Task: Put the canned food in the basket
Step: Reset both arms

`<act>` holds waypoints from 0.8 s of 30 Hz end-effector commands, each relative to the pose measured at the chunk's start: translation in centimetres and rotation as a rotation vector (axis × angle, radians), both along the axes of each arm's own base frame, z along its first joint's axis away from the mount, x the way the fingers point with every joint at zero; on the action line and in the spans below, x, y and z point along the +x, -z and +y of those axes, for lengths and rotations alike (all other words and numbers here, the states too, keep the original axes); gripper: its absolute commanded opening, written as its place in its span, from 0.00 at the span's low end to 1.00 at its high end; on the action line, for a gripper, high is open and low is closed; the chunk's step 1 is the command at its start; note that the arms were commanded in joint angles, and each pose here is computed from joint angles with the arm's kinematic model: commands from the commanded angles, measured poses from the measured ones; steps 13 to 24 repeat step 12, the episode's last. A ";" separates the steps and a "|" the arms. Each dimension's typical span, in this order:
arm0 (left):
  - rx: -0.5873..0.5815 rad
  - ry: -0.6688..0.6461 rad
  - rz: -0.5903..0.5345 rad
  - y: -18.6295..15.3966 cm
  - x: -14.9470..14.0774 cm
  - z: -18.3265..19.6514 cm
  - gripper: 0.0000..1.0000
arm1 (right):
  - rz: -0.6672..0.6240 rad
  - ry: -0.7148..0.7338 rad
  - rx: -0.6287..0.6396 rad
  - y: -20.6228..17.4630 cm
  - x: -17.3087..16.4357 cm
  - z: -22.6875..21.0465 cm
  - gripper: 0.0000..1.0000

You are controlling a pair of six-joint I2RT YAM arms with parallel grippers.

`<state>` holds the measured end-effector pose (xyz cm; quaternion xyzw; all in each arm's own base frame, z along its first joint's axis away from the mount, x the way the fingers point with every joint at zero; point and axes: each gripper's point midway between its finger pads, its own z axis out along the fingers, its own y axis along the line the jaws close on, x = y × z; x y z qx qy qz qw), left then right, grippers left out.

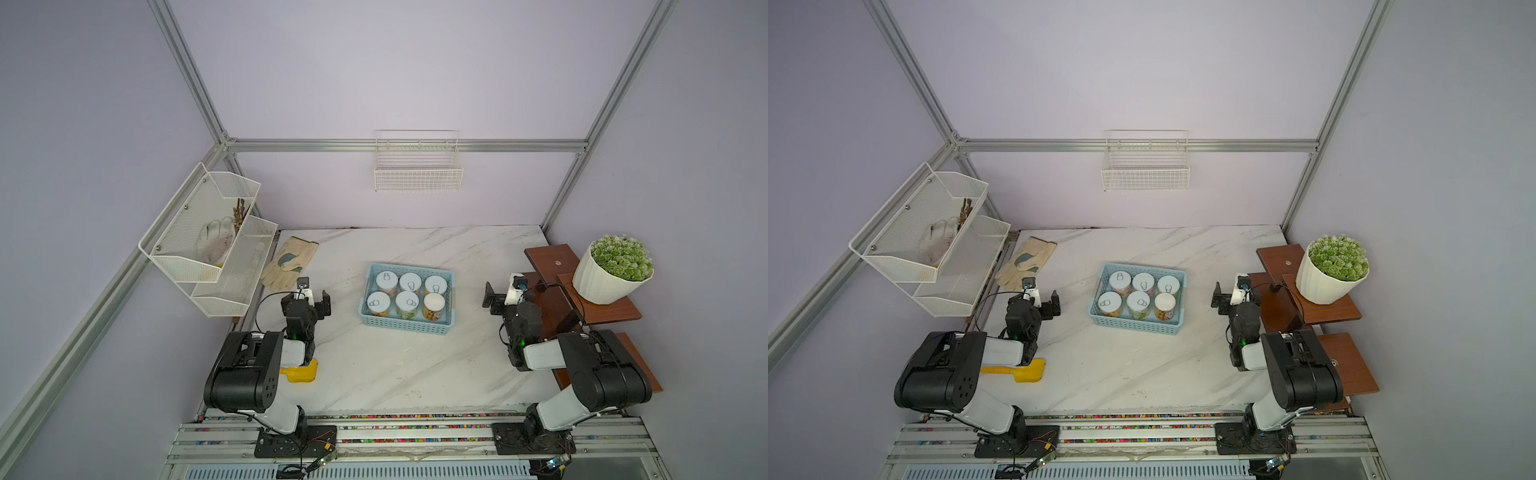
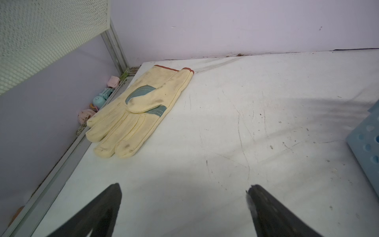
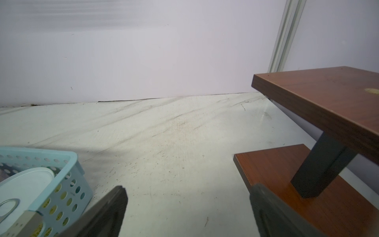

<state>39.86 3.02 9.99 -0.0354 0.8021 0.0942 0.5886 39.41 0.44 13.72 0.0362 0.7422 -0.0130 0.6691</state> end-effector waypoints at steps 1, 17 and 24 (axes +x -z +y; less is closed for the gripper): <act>-0.014 -0.022 -0.041 -1.2 0.3 0.4 1.00 | 0.009 0.001 0.008 0.5 -0.2 -0.1 0.99; -0.014 -0.020 -0.041 -1.2 0.3 0.4 1.00 | 0.013 -0.003 0.002 0.5 -0.1 0.0 0.99; -0.014 -0.020 -0.041 -1.2 0.3 0.4 1.00 | 0.013 -0.003 0.002 0.5 -0.1 0.0 0.99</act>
